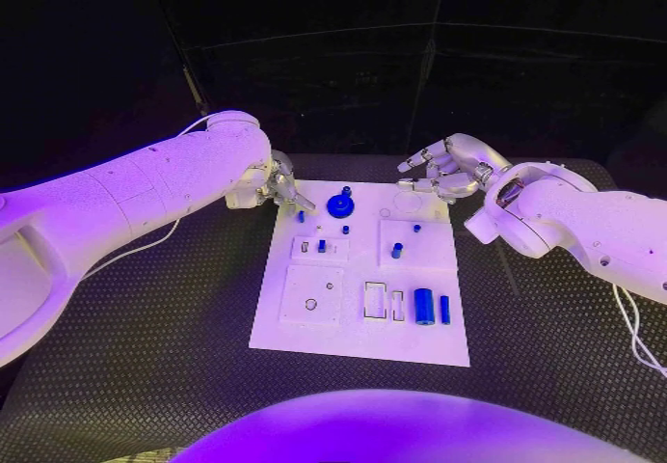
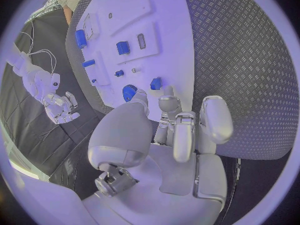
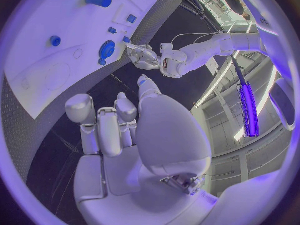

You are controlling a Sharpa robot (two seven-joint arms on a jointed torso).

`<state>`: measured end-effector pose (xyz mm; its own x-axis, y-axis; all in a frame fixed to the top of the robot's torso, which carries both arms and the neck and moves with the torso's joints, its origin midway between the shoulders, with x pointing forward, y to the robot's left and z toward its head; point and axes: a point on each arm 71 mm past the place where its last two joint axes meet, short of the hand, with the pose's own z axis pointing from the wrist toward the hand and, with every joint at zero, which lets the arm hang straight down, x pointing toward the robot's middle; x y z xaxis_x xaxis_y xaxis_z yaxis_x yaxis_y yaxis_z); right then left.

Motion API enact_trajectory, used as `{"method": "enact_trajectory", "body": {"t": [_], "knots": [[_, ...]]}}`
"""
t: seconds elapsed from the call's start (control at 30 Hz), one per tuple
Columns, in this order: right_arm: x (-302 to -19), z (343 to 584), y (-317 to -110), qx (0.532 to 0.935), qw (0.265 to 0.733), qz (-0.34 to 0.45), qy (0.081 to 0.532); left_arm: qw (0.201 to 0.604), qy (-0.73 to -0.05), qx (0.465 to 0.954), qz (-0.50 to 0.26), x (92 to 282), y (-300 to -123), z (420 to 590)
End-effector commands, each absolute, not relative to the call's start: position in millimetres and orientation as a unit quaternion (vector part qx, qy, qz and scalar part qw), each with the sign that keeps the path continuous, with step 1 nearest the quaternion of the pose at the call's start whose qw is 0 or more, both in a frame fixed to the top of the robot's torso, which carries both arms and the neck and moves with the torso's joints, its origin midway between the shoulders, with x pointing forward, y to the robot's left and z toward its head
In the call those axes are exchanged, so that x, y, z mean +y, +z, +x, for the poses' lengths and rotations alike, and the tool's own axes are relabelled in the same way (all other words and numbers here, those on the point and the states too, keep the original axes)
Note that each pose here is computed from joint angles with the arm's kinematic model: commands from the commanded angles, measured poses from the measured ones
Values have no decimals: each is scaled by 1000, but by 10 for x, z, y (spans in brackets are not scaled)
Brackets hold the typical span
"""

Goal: Assemble the parts on the task board

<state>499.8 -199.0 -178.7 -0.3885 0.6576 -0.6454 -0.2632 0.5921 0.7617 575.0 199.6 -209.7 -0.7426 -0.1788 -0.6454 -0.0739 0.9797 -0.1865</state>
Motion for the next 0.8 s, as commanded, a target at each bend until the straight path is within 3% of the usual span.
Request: {"method": "enact_trajectory", "body": {"t": [0.03, 0.8], "knots": [[-1977, 4998, -1772, 712, 535, 134, 434, 346, -77, 933, -63, 1976, -2102, 5741], [-1971, 5002, -1774, 712, 535, 134, 434, 350, -84, 931, -67, 1936, -2120, 5727]]}}
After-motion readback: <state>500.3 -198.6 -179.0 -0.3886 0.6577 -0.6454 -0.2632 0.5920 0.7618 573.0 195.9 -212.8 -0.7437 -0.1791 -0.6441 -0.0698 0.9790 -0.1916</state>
